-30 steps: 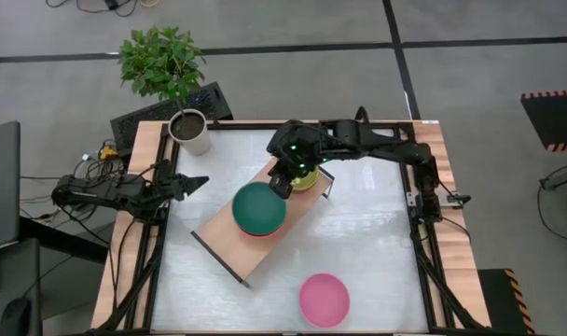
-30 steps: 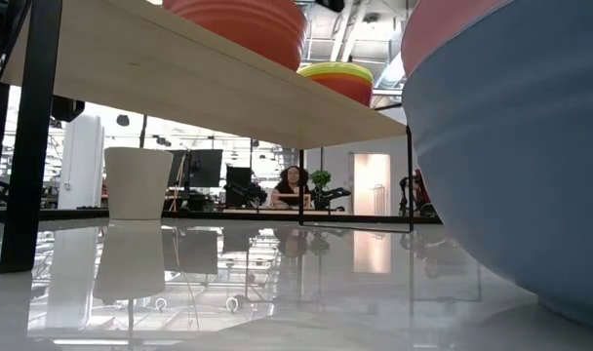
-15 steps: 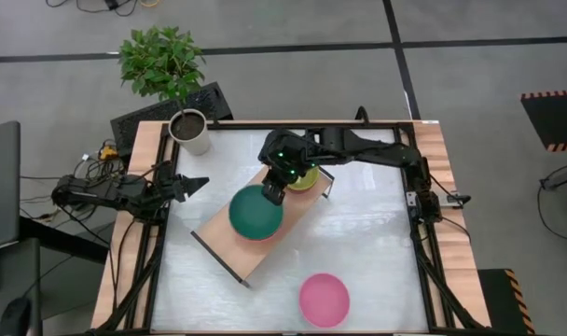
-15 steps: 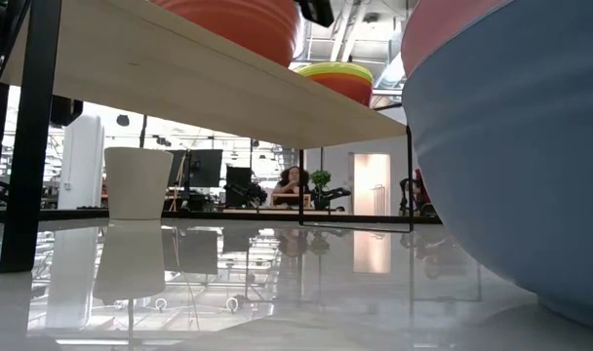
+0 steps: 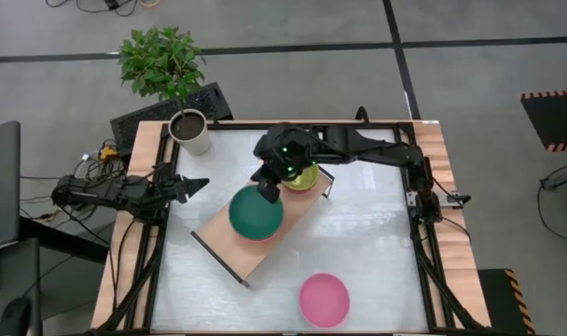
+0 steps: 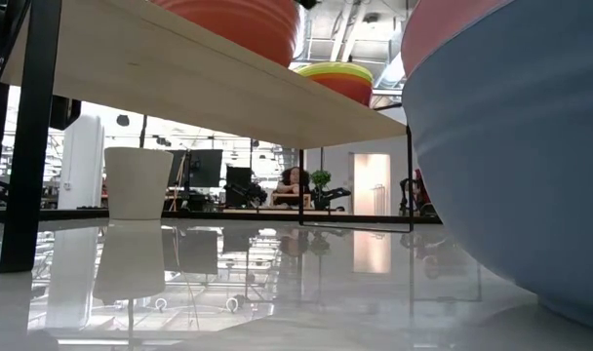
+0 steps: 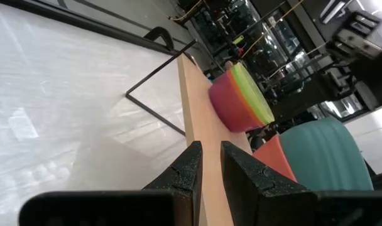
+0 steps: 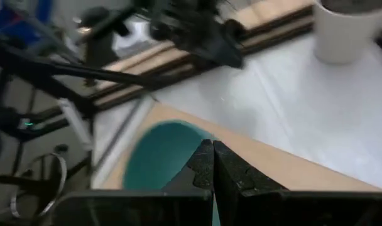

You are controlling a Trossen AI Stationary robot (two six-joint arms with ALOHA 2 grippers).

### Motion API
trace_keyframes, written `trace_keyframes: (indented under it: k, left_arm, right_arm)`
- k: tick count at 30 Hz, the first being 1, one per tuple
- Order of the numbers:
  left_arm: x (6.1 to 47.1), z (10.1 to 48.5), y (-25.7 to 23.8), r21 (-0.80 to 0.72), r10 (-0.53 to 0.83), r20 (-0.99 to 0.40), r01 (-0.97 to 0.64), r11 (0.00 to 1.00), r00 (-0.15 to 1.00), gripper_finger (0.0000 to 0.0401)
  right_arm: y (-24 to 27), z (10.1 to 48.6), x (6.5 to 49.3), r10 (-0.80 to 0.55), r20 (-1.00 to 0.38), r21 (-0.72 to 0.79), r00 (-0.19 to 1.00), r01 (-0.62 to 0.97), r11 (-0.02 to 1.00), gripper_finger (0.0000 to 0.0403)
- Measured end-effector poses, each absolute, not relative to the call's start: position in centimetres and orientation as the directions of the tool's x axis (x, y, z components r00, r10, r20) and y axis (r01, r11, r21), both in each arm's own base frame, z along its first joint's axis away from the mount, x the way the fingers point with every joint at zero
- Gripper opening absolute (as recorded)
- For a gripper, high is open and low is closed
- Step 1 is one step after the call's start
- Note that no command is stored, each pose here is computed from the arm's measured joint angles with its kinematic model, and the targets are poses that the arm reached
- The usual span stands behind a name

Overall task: Place and stack bowls onto a shelf
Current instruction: Stack the green bowl on top of the red bowl into the shelf

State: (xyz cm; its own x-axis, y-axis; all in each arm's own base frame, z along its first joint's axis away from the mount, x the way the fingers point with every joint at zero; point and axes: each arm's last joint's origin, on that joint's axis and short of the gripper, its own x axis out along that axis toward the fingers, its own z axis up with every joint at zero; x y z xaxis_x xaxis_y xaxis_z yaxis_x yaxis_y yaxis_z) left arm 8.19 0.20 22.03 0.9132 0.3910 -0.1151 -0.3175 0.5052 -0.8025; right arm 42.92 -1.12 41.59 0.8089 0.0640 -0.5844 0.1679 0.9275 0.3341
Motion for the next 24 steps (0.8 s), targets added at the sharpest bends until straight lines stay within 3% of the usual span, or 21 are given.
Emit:
trace_keyframes:
  k: [9,24]
  left_arm:
    - [8.2,22.0,0.2,-0.802,0.406,-0.114,-0.325,0.502,0.907,0.0043]
    - [8.2,22.0,0.3,-0.798,0.412,-0.119,-0.334,0.501,0.903,0.0043]
  right_arm:
    - [-2.0,38.4,44.9,0.074,-0.656,0.330,0.751,0.197,0.923,0.0020]
    - [-1.9,39.4,44.7,0.116,-0.611,0.365,0.783,0.149,0.919,0.0020]
